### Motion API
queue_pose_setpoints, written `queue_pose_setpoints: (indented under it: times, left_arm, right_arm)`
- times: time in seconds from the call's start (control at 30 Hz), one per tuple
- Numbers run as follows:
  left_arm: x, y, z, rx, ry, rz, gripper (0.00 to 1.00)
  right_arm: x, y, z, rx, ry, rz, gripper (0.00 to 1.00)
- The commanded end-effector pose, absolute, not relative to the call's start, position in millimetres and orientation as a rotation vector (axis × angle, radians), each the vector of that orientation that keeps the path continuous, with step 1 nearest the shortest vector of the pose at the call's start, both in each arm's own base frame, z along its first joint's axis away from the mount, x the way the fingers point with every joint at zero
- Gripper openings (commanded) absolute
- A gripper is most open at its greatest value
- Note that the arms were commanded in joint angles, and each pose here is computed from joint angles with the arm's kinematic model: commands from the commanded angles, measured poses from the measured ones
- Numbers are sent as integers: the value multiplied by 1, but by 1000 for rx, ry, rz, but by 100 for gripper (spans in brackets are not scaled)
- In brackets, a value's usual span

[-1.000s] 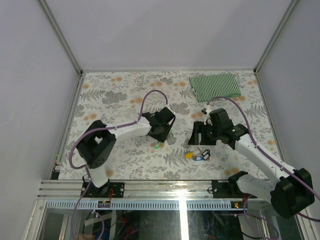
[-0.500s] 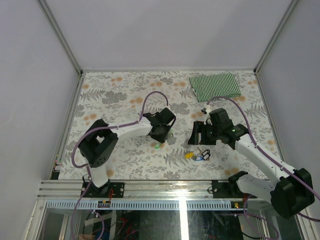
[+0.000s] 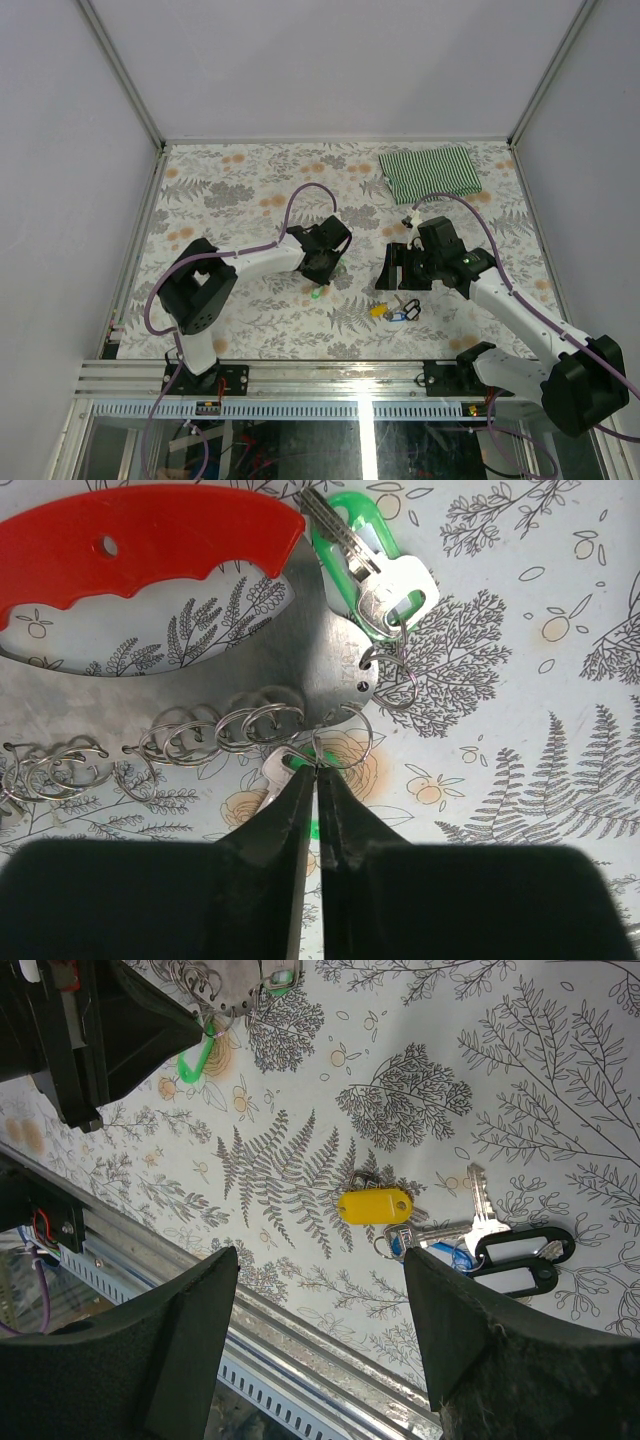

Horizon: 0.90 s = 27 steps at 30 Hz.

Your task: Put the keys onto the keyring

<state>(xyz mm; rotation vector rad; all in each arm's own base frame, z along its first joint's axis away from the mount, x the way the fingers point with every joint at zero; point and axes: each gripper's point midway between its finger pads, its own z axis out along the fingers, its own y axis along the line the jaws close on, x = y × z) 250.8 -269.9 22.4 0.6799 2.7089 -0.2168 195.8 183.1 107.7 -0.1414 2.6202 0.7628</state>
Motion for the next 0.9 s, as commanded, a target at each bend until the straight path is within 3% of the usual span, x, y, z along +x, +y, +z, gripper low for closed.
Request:
queue_pose_setpoints:
  times: [0.0, 0.07, 0.57, 0.87]
  left_arm:
    - [253, -275, 22, 686, 2695, -223, 4]
    - [252, -274, 23, 682, 2695, -222, 0]
    - [241, -272, 29, 670, 2698, -250, 0]
    - [252, -269, 47, 667, 2642, -195, 21]
  right_arm:
    - [197, 190, 112, -174, 2600, 795, 74]
    - [197, 190, 112, -172, 2602, 795, 74]
    - [196, 191, 112, -174, 2600, 801, 74]
    - [196, 192, 112, -175, 2600, 801, 74]
